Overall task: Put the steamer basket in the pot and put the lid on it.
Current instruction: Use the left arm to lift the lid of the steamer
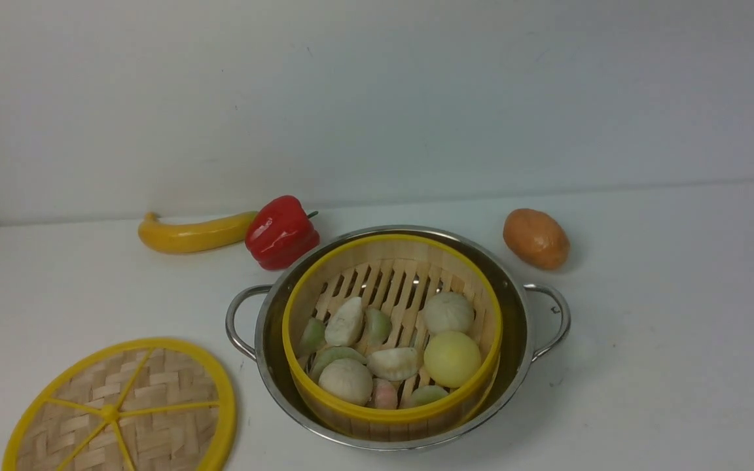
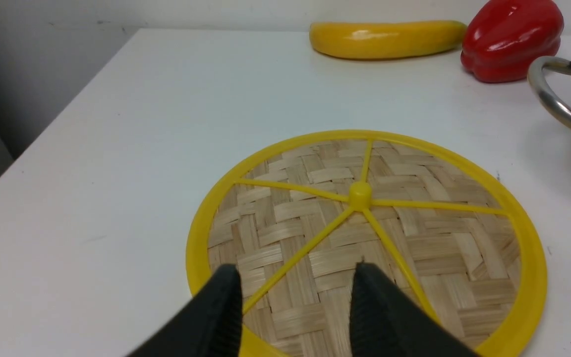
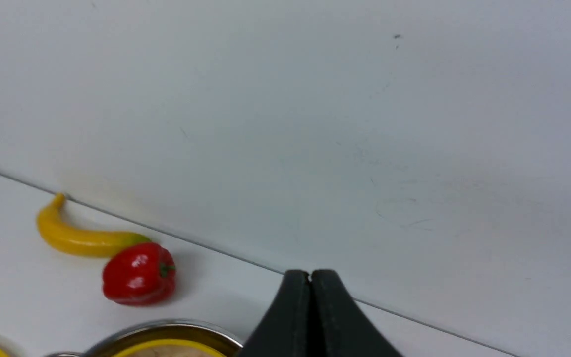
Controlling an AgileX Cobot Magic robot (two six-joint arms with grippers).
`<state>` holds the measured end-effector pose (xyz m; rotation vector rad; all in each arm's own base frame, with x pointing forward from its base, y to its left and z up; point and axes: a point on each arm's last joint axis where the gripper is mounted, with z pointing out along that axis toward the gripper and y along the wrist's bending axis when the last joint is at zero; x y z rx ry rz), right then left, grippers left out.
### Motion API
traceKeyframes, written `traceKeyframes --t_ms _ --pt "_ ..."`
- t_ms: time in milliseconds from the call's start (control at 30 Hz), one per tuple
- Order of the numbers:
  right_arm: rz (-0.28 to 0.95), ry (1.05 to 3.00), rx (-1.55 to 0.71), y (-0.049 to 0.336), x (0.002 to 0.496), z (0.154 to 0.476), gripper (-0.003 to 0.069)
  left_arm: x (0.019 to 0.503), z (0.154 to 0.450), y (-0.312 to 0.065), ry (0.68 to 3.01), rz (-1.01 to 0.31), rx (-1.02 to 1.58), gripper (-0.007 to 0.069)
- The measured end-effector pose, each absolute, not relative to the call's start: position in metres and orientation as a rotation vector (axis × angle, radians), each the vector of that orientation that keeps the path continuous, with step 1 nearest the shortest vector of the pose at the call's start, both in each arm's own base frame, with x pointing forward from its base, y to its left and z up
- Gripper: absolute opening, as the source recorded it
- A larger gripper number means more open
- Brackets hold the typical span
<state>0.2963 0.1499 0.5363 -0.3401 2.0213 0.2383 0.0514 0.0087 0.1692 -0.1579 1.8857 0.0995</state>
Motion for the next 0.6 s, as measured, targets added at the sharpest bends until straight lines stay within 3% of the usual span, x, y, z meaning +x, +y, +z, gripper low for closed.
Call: traceKeyframes --t_ms 267,600 --pt "0.304 2.012 -0.333 0.148 0.286 0.543 -0.0034 0.051 0.169 0.009 1.886 0.1 -0.158 0.029" --pt "0.148 1.979 -0.36 0.125 0.262 0.551 -0.0032 0.051 0.169 0.009 1.886 0.1 -0.158 0.029"
